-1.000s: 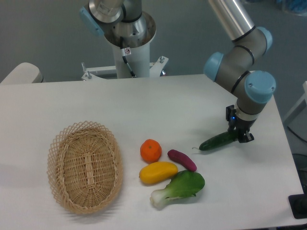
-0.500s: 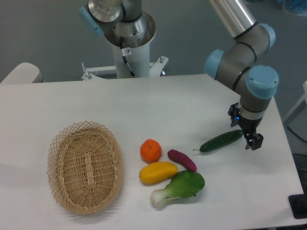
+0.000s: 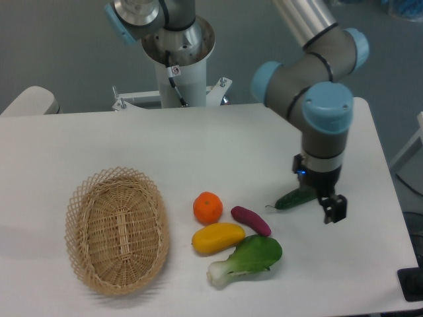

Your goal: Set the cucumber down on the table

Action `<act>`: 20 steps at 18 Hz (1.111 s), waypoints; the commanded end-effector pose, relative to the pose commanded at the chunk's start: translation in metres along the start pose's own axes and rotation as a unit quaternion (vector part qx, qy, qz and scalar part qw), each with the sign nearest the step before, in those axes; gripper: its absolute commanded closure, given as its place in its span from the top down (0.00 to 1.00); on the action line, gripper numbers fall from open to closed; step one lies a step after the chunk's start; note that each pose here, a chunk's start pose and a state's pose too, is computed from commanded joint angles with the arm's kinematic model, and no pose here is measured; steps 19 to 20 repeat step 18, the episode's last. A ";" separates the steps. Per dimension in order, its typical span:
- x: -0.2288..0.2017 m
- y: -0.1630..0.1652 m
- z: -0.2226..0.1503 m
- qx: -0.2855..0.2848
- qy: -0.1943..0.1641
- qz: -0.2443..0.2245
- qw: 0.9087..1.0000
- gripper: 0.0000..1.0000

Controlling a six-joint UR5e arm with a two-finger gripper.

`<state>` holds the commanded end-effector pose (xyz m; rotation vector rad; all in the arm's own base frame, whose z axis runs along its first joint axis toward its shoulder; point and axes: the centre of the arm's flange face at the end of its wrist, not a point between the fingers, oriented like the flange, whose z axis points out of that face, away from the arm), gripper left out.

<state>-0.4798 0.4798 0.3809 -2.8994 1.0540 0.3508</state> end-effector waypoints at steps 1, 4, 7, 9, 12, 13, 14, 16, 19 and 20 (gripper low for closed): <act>0.001 -0.005 -0.016 0.001 0.002 -0.002 1.000 1.00; 0.005 -0.018 -0.054 0.005 0.019 -0.006 1.000 1.00; 0.011 -0.040 -0.074 0.011 0.021 -0.020 1.000 1.00; 0.014 -0.060 -0.077 0.013 0.020 -0.033 0.999 1.00; 0.022 -0.080 -0.083 0.016 0.020 -0.035 0.999 1.00; 0.025 -0.085 -0.085 0.018 0.019 -0.031 0.999 1.00; 0.026 -0.085 -0.086 0.018 0.020 -0.031 0.999 1.00; 0.028 -0.085 -0.085 0.017 0.029 -0.030 0.999 1.00; 0.028 -0.085 -0.085 0.017 0.030 -0.029 0.999 1.00; 0.028 -0.085 -0.085 0.017 0.030 -0.029 0.999 1.00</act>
